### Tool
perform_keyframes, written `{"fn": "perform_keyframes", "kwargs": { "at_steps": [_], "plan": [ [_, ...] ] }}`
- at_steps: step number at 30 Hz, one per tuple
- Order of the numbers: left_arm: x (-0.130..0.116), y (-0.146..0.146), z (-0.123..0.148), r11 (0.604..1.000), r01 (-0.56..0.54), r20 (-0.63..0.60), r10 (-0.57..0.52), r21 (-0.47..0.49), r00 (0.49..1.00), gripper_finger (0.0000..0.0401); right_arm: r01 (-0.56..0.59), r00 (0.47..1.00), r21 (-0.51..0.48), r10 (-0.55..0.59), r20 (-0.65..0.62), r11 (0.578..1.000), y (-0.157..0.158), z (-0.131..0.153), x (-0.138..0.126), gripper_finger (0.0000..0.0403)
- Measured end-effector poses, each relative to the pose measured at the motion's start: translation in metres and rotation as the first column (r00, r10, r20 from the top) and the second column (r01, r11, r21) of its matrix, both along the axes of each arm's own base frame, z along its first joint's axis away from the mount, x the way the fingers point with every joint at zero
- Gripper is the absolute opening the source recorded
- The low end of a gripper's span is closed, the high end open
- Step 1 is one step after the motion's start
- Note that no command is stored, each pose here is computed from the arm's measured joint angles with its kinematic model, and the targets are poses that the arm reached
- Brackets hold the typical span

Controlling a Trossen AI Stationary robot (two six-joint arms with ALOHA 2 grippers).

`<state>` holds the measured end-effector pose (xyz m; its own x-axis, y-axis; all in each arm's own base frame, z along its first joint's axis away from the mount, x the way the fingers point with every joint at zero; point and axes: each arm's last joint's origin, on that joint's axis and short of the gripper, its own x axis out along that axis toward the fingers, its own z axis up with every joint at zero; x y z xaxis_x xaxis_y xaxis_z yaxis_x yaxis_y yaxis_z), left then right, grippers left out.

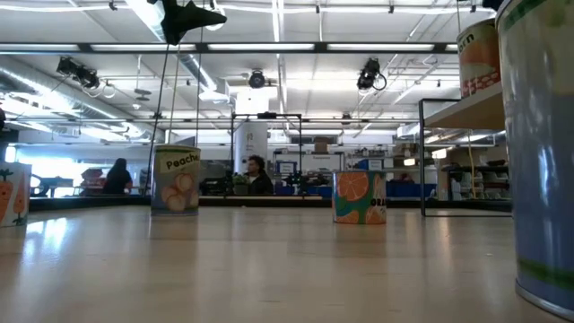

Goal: Pick and place cans onto a shelf
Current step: Put the small canned corn on the shelf, then put the canned oranges on the shelf

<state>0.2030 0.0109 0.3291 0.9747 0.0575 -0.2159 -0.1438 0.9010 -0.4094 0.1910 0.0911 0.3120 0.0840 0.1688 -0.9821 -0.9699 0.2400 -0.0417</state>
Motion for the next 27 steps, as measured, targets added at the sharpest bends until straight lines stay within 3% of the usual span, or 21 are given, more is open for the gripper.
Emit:
{"fn": "perform_keyframes", "kwargs": {
  "at_steps": [6, 13, 19, 24, 27],
  "plan": [
    [0.000, 0.000, 0.000, 1.000, 0.000, 0.001, 0.000, 0.000, 1.000, 0.0346, -0.033, 0.998, -0.044, 0.035, 0.043, 0.998, -0.001, -0.001, 0.005, 0.0301],
    [0.000, 0.000, 0.000, 1.000, 0.000, 0.000, 0.000, 0.000, 1.000, 0.0346, 0.005, 0.999, -0.050, -0.003, 0.034, 0.999, -0.003, -0.001, 0.005, 0.0355],
    [0.000, 0.000, 0.000, 1.000, 0.000, 0.000, 0.000, 0.000, 1.000, 0.0346, 0.075, 0.995, -0.053, -0.072, 0.066, 0.996, 0.003, 0.012, 0.002, 0.0366],
    [0.000, 0.000, 0.000, 1.000, 0.000, 0.000, 0.000, 0.000, 1.000, 0.0346, 0.098, 0.983, 0.023, -0.101, 0.155, 0.995, 0.013, 0.043, 0.000, 0.0367],
    [0.000, 0.000, 0.000, 1.000, 0.000, 0.000, 0.000, 0.000, 1.000, 0.0346, 0.137, 0.950, 0.133, -0.168, 0.265, 0.982, 0.019, 0.060, 0.007, 0.0367]
  ]
}}
